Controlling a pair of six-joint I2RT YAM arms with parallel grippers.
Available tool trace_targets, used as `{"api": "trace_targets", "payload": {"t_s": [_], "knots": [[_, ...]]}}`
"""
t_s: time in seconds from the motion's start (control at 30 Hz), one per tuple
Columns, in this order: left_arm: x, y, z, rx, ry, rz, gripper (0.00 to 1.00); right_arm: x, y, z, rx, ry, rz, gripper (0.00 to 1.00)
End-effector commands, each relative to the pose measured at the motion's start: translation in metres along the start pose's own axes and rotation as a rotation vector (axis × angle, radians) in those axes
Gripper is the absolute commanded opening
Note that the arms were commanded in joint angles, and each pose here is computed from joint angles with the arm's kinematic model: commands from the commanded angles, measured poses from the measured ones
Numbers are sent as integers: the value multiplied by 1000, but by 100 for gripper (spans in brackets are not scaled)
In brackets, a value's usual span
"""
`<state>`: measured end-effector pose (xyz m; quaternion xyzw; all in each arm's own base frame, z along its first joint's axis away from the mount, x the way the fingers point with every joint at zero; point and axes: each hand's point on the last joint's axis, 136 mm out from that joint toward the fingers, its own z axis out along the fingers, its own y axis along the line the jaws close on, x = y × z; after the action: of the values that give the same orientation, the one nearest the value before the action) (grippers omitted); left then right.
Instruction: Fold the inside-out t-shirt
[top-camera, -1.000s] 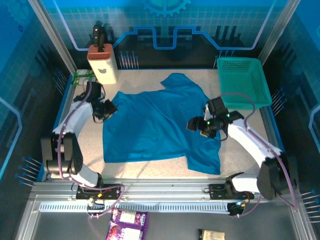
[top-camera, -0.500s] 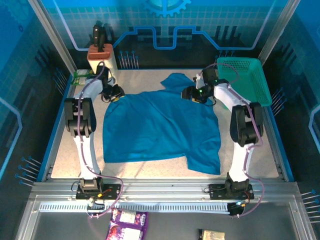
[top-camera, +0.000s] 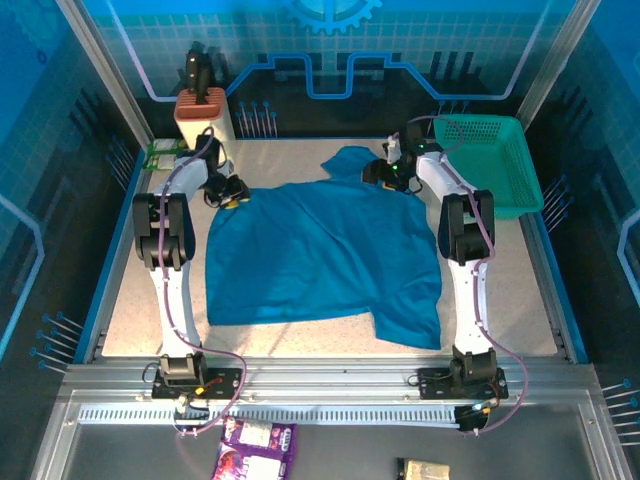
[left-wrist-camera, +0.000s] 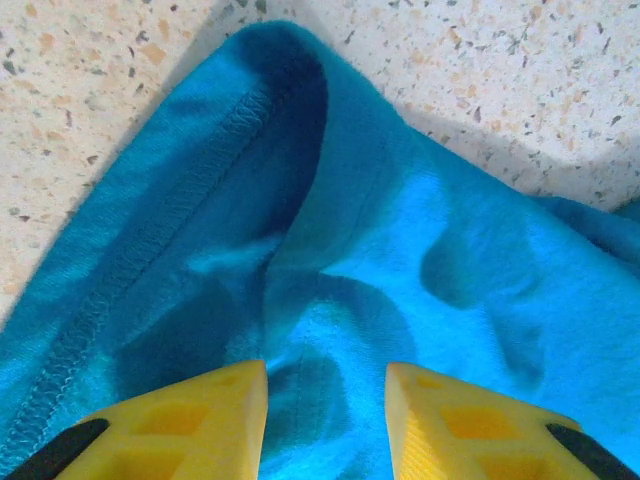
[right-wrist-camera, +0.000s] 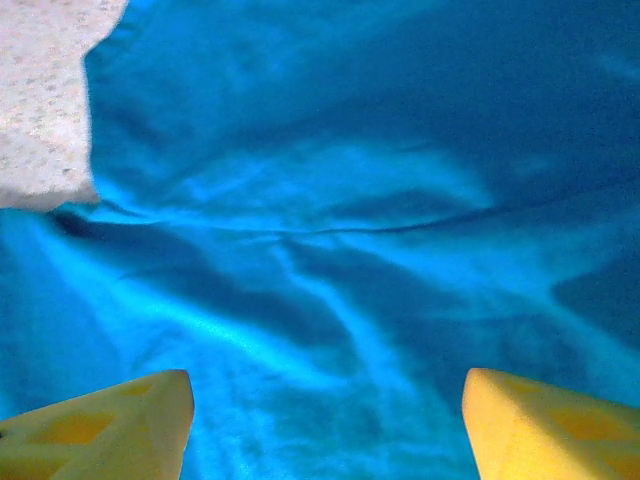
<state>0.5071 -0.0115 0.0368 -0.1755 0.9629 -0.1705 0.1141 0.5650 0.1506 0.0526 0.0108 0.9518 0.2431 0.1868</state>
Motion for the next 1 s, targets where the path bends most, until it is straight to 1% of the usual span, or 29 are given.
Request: {"api": "trace_targets", "payload": {"t_s": [0.0, 0.07, 0.17, 0.27, 0.3, 0.43, 0.63, 0.73, 0.83, 0.97], "knots": [[3, 13, 13, -36, 37, 2, 37, 4, -24, 8, 45, 40, 34, 73], [-2, 13, 12, -41, 16, 4, 35, 5, -29, 12, 58, 50, 42, 72], [-8, 9, 11, -35, 13, -3, 32, 8, -40, 16, 93, 61, 73, 72], [-14, 6, 12, -26, 7, -15, 22, 8, -43, 17, 87, 62, 94, 72], [-16, 6, 12, -28, 4, -18, 16, 9, -44, 18, 88, 64, 95, 72], [-29, 0, -4, -25, -74, -18, 0, 9, -47, 17, 101, 62, 102, 72], [-48, -1, -54, -79, -209, -5, 0, 4, -69, 4, 184, 40, 155, 71], [-53, 12, -70, -127, -226, -29, 0, 0, -84, -4, 225, 18, 188, 71], [-52, 32, -71, -188, -204, -63, 0, -5, -96, -11, 254, -3, 213, 71], [-49, 60, -57, -260, -151, -107, 0, -10, -104, -14, 260, -20, 229, 71]]}}
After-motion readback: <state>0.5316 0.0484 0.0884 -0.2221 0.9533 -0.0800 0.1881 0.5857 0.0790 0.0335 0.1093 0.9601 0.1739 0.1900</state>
